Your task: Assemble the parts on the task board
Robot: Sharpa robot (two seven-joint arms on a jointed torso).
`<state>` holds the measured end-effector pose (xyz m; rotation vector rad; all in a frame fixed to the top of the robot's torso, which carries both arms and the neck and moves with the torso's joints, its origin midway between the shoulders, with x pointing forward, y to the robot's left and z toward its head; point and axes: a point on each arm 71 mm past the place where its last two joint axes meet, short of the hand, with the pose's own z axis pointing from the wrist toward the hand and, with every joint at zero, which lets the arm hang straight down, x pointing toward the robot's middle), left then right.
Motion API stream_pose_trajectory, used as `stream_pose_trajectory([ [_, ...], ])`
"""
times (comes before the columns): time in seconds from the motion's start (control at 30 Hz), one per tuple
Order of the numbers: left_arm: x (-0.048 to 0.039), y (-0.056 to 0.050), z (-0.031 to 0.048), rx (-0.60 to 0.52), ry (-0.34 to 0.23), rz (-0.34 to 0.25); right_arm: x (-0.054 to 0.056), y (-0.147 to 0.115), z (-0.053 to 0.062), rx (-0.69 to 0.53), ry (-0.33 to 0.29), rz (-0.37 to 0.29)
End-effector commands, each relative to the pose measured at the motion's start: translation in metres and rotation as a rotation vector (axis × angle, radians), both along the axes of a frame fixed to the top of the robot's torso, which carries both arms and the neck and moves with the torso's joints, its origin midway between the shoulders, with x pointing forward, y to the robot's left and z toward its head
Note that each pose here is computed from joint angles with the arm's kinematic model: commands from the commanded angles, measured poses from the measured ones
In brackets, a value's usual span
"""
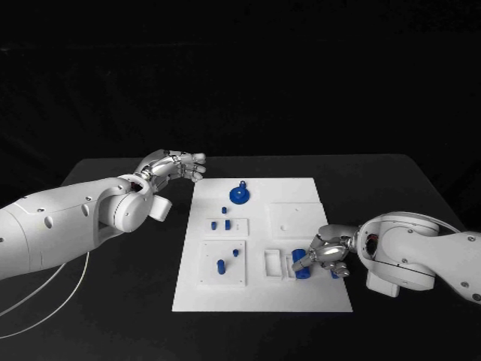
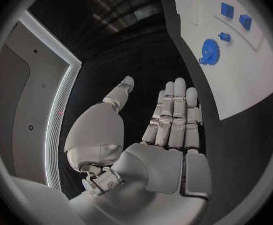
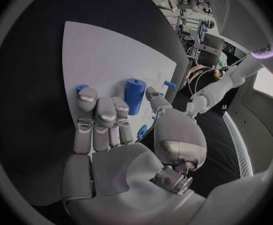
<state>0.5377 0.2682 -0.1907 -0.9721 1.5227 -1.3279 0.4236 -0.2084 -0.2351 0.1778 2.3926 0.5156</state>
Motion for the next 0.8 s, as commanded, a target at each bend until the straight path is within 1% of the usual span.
stream_pose_trajectory([
  [0.03,-0.0005,-0.0010,0.0006,-0.012,-0.006,-0.007,-0.0016,-0.0011,-0.0052,-0.026,0.000,-0.001],
  [0.33,-0.0004,-0.0005,0.0004,-0.011,-0.004,-0.006,-0.0008,-0.0013,-0.0044,-0.013,-0.013,-0.015],
  [0.47,-0.0003,0.0004,0.0003,-0.010,-0.003,-0.004,-0.0023,-0.0007,-0.0041,0.009,0.001,-0.026],
  [0.63,-0.0003,0.0006,0.0002,-0.010,-0.001,-0.005,-0.0068,-0.0005,-0.0027,0.057,0.030,-0.049],
  [0.8,-0.0001,0.0003,0.0000,-0.009,0.000,-0.005,-0.0093,0.0011,0.0028,0.107,0.046,-0.070],
])
